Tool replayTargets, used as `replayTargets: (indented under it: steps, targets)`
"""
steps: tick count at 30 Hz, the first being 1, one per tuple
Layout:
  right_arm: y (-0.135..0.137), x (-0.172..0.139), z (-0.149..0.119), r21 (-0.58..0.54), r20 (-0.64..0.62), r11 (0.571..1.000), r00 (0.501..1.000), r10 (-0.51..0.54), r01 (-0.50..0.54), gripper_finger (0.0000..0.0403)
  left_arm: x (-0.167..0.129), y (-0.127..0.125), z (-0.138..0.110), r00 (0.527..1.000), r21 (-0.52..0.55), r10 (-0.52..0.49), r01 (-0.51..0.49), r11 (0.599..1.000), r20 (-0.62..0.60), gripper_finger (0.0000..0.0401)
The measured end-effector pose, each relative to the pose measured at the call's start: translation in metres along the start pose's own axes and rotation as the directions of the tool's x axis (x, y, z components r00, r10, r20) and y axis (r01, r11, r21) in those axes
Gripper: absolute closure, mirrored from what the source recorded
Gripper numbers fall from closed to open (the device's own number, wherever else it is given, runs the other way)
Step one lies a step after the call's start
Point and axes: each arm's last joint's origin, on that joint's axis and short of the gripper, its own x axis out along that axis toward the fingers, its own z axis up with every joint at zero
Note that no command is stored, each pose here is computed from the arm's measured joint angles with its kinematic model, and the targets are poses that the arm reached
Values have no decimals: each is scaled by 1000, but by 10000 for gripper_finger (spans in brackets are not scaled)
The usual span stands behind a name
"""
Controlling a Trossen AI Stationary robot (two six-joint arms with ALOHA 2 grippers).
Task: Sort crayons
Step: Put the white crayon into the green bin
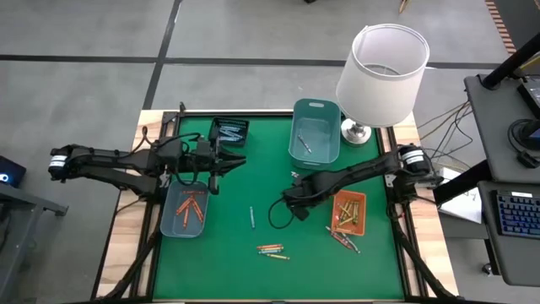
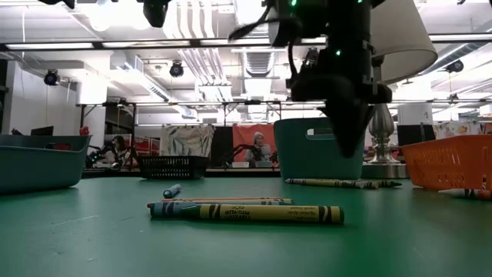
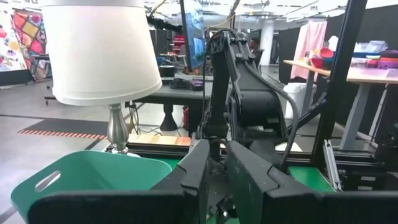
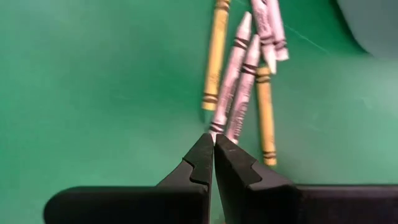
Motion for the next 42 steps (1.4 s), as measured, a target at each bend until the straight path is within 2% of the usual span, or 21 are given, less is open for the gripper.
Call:
replayTargets:
  steps: [5, 10, 23, 35, 42]
  targets:
    - [-1, 9, 2, -57, -66, 995, 994, -88, 85, 394, 0, 0, 0, 1000, 0, 0, 0, 1000, -2, 362]
    - [-2, 14, -1, -80, -100, 993, 991, -91, 84, 394, 0, 0, -1, 1000, 0, 0, 0, 1000, -9, 362]
    - [-2, 15, 3, -127, -28, 989, 996, -82, 78, 391, 5, 0, -5, 1000, 2, 1, -1, 1000, -29, 362]
    - [-10, 31, 11, -114, -48, 988, 993, -112, 106, 310, 5, 0, -6, 999, 2, 1, -1, 1000, -32, 362]
    - [-15, 36, 12, -111, -57, 987, 991, -121, 115, 297, 5, 0, -6, 999, 10, 1, -1, 1000, -33, 362]
